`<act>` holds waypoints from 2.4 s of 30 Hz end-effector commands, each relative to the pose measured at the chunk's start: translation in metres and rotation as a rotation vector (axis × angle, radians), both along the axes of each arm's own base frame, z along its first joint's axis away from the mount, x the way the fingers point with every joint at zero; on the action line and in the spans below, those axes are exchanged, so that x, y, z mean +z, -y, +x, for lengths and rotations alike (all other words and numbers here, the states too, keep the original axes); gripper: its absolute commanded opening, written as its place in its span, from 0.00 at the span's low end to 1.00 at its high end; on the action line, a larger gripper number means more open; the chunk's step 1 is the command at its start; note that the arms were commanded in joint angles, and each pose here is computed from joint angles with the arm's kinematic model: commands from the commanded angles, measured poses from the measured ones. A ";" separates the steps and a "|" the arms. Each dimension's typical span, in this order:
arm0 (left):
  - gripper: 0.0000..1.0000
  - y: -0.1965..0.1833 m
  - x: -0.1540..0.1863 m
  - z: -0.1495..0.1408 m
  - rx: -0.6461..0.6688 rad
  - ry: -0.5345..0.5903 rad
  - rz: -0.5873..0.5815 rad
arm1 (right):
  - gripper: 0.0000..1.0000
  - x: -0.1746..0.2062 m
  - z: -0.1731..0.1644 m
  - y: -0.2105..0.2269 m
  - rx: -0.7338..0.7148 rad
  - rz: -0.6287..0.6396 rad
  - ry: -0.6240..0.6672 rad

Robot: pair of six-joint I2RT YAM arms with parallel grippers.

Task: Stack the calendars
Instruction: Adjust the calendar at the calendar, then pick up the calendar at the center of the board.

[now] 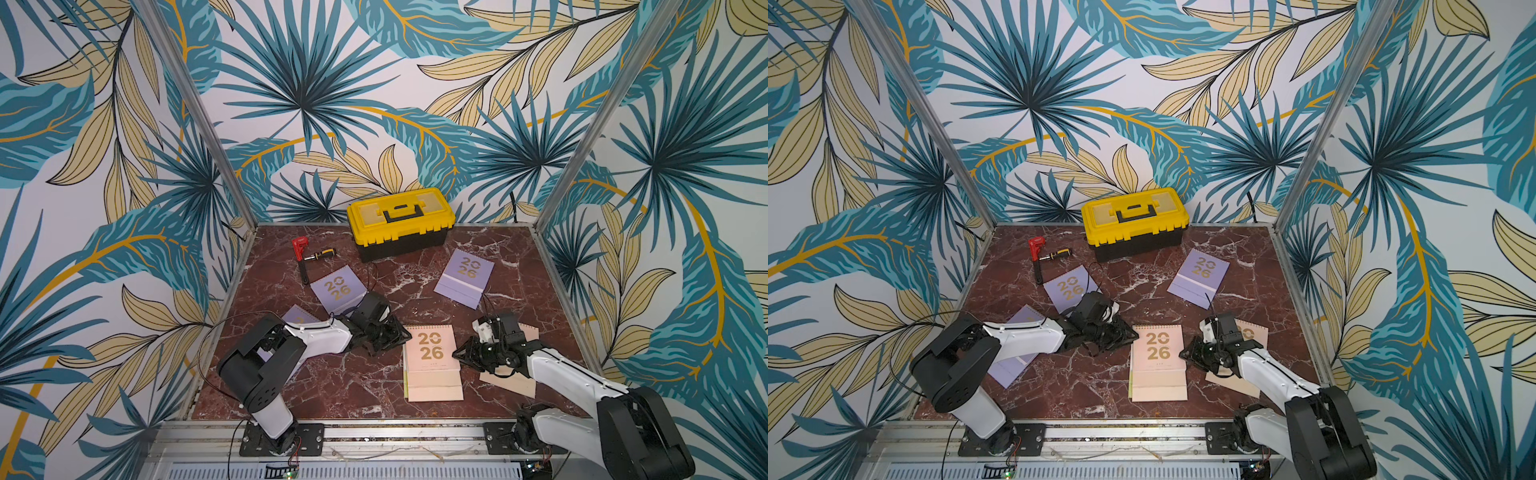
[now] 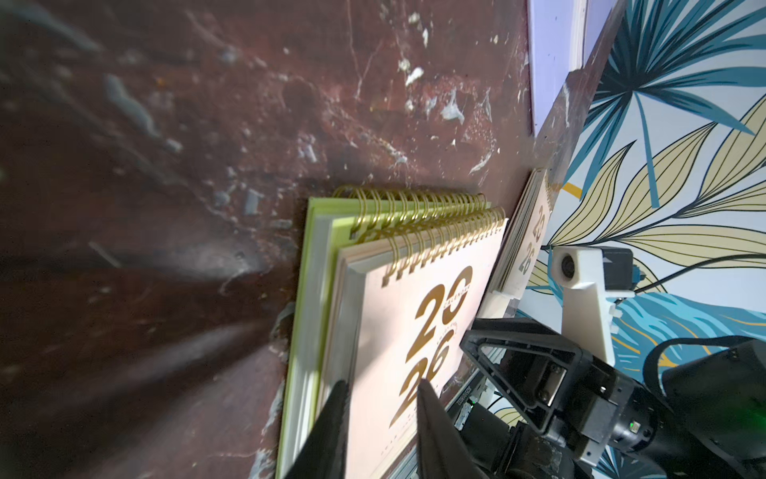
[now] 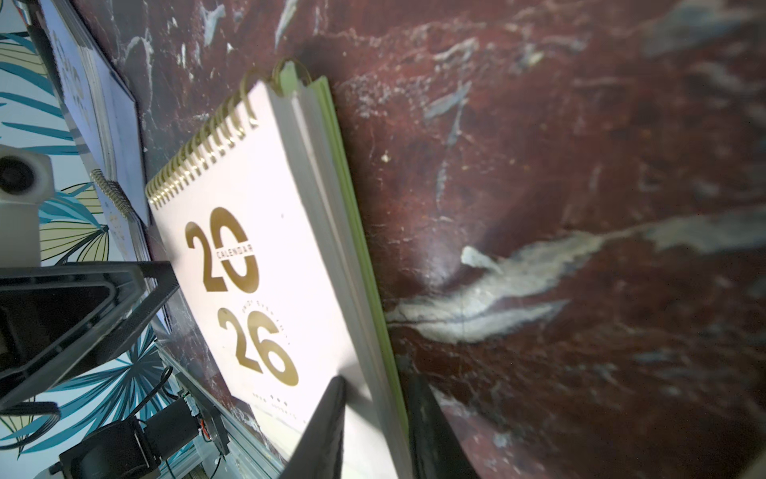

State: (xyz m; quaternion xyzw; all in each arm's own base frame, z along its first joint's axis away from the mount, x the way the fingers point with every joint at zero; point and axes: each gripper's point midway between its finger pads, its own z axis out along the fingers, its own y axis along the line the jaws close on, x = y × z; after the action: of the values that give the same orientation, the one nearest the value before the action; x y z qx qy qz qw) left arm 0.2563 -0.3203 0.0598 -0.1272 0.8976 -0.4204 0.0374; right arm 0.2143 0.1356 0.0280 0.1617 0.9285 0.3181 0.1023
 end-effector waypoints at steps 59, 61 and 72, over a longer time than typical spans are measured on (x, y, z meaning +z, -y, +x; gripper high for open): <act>0.37 -0.040 0.041 0.036 0.051 0.119 0.042 | 0.53 0.061 0.008 0.131 -0.279 -0.459 -0.060; 0.38 -0.036 0.045 0.039 0.040 0.130 0.033 | 0.54 0.059 0.008 0.142 -0.319 -0.473 -0.072; 0.39 -0.011 0.055 0.048 -0.040 0.171 0.007 | 0.60 0.046 0.013 0.203 -0.546 -0.508 -0.127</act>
State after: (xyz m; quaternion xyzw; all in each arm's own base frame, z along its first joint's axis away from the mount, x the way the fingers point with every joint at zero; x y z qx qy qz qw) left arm 0.3002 -0.2989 0.1046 -0.0999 0.8979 -0.4174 0.0977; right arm 0.2252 -0.0539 0.0760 0.3834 0.9092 0.0445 0.1563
